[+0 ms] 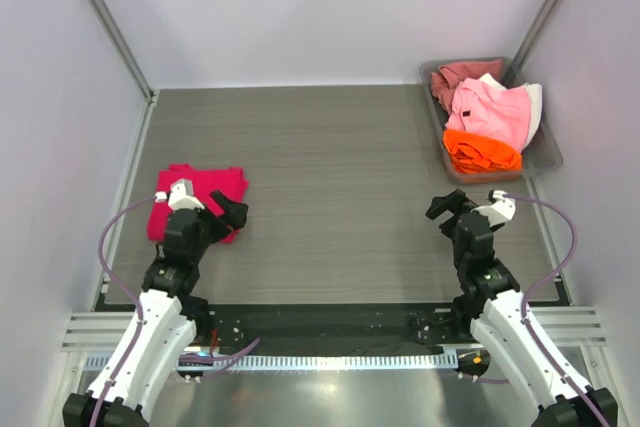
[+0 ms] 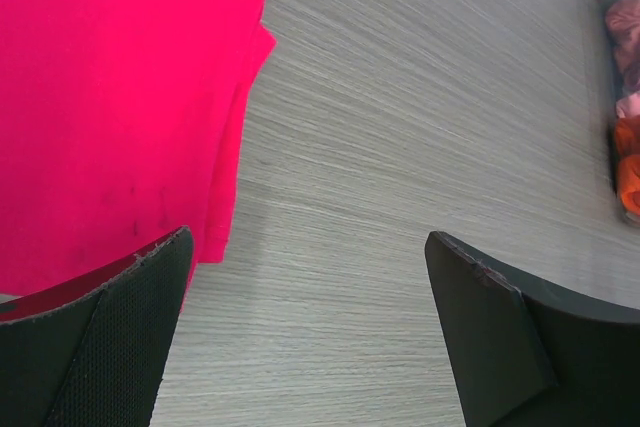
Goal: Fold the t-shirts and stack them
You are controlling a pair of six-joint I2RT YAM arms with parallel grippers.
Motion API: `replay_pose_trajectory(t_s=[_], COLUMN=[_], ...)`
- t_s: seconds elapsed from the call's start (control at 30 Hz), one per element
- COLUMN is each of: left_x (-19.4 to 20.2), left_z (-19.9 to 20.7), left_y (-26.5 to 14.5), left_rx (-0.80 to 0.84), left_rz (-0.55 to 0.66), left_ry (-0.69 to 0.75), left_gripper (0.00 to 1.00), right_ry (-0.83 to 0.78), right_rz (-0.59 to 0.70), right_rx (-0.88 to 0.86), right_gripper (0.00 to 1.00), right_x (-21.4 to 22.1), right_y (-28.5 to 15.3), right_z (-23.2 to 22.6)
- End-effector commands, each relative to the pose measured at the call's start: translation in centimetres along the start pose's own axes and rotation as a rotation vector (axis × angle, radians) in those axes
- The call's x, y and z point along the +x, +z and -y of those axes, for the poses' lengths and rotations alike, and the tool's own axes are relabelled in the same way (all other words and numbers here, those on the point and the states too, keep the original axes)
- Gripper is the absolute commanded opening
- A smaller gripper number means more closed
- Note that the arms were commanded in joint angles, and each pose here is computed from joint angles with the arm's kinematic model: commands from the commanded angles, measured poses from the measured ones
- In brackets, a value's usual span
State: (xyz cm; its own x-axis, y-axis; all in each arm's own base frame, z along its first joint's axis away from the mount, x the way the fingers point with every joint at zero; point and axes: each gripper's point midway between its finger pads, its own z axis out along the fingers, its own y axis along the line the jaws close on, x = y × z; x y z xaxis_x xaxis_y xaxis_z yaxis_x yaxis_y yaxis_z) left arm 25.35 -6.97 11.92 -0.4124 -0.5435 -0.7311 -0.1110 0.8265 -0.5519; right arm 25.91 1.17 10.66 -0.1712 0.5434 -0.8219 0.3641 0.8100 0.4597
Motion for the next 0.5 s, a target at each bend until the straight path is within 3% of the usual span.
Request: replay_pose_trajectory(t_s=[0.0,0.17,0.2,0.27,0.3,0.37,0.47], left_x=[0.0,0.4,0.3,0.3,0.4,0.5,0.8], left_z=[0.4,0.7,0.8,0.8,0.9,0.9,1.2], left_y=[0.0,0.0,0.0,0.0,-0.1,-0.1,-0.2], left_rx=[0.028,0.046,0.049,0.048,0.053,0.055,0.074], left_rz=[0.000,-0.023,-0.019,-0.021,-0.023,-0.028,-0.041], left_ry=[0.009,0.012,0.012,0.010,0.011,0.011,0.010], left_gripper=[0.99,0.99,1.00,1.00,1.00,1.00,1.00], right_ry=[0.058,0.064,0.078,0.040,0.066,0.021,0.042], right_rz=[0.074,0.161,0.216,0.211,0.263,0.251,0.259], right_rx=[-0.008,0.012,0.046,0.142,0.151,0.283,0.341], right_gripper=[1.00,1.00,1.00,0.98,0.98,0.86,0.80], right_x=[-2.5,-7.8,-11.1,-13.0,-16.5,-17.3,-19.9], right_y=[-0.3,-2.0,-2.5,-2.7,-3.5,-2.0,0.5], right_z=[-1.0,-2.5,-3.4,-3.3,-4.8,-4.3,-5.3])
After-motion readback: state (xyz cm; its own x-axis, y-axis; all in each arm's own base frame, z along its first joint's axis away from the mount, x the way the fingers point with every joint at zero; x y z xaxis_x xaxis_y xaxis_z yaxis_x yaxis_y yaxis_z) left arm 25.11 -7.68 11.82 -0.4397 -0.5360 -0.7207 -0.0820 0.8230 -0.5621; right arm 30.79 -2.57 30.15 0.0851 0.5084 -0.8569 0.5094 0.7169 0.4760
